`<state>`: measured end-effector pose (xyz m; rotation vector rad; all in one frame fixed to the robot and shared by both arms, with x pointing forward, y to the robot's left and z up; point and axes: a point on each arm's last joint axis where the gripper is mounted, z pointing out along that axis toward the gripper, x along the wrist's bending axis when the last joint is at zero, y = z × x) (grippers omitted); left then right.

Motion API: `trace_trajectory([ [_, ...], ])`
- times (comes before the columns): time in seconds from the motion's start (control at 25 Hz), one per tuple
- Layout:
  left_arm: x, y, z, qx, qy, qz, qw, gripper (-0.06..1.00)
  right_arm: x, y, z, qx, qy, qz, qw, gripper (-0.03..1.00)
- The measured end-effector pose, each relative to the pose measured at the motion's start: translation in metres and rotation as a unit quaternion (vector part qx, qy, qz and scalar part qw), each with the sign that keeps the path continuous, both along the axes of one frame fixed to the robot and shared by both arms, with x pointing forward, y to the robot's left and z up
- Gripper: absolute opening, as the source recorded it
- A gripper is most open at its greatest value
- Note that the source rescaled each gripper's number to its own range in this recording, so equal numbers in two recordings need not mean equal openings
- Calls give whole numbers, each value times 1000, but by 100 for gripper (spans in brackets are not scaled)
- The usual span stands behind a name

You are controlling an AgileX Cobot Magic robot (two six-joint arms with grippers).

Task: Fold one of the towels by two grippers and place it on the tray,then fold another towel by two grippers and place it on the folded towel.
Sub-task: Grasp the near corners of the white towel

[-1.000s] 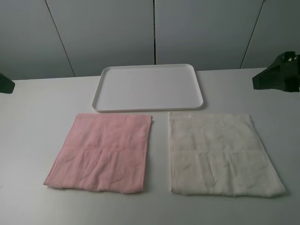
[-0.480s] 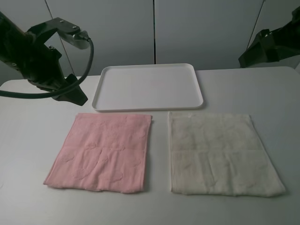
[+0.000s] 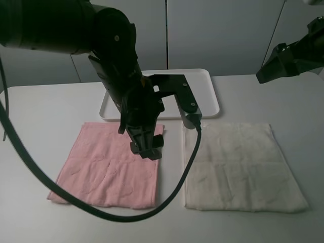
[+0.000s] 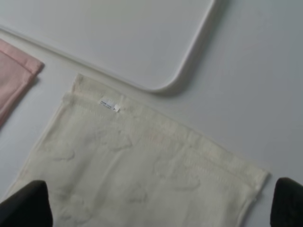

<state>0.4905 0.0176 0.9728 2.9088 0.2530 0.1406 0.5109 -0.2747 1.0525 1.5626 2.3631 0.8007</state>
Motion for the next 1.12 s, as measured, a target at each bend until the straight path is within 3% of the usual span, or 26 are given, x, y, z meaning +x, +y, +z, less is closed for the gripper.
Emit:
trace_trajectory([
  [0.16,-19,-36,-19,18,6,-62,998,99,0,-3,-2,-17,6,-1,1000,100],
  [0.36,-40,-54,-50,60,13,-124,990,99,-2,-4,-4,-24,20,-2,1000,100],
  [0.6,-55,-66,-73,80,20,-152,985,99,-3,-5,-6,-28,32,-2,999,100],
  [1.12,-69,-79,-89,79,9,-189,979,99,4,-5,-33,-34,104,18,994,100],
])
